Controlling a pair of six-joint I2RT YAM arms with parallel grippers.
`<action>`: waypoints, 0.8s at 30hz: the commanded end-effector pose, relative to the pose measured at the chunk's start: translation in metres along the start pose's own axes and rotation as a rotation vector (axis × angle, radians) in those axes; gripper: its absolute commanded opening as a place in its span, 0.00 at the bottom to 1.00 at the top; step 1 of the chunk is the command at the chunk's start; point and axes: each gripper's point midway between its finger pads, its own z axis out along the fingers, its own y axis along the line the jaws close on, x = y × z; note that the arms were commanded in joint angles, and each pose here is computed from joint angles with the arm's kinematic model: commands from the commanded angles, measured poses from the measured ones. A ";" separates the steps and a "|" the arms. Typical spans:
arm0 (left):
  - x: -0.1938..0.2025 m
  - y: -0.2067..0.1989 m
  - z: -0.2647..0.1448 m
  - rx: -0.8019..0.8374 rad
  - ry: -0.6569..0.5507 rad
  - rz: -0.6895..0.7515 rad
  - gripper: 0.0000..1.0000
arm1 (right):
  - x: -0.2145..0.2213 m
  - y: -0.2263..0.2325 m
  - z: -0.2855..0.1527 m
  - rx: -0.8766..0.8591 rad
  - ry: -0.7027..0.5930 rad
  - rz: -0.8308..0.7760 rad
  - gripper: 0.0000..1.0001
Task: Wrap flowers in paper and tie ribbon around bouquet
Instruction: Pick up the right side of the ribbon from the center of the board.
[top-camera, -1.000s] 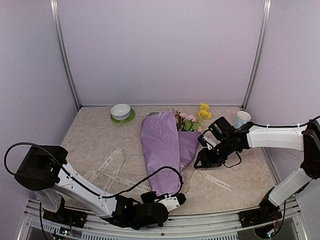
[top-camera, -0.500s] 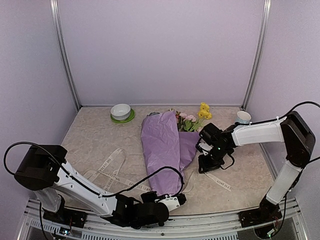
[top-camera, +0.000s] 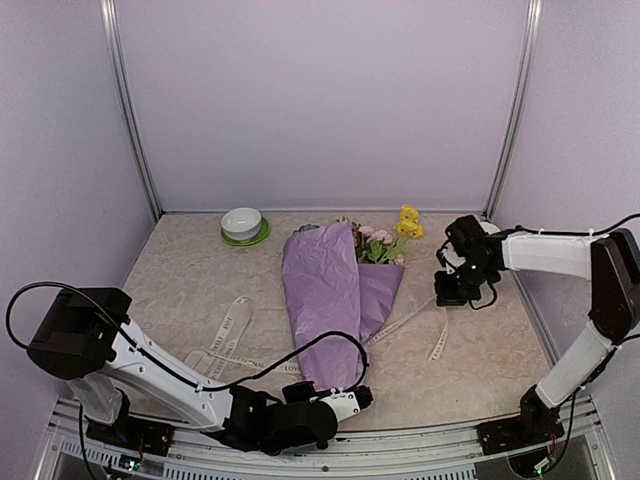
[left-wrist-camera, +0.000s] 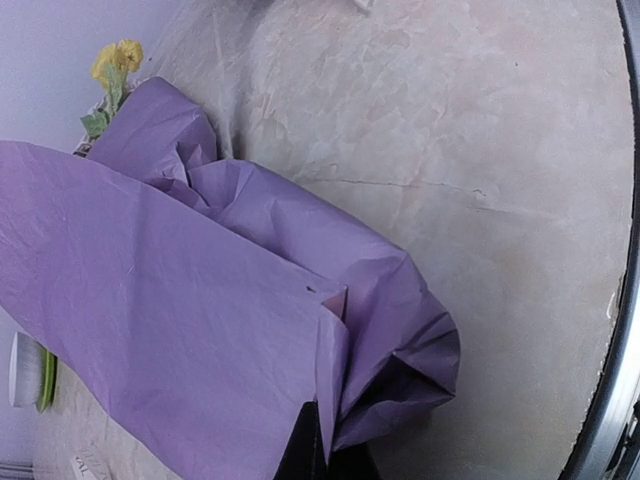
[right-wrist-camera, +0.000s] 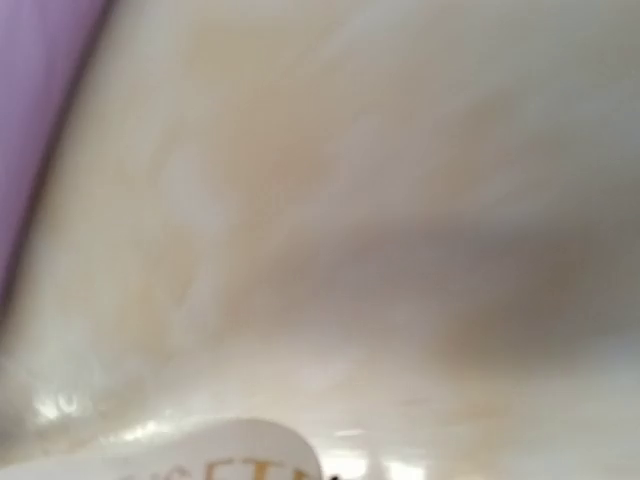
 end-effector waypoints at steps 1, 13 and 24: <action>-0.014 -0.005 0.004 0.036 -0.028 -0.031 0.00 | -0.047 -0.013 -0.057 -0.050 -0.174 0.039 0.00; -0.018 -0.018 0.010 0.094 -0.031 -0.030 0.00 | -0.090 0.020 -0.152 -0.180 -0.315 -0.039 0.00; -0.020 -0.027 0.015 0.125 -0.028 -0.019 0.00 | -0.126 0.049 -0.212 -0.280 -0.416 -0.111 0.00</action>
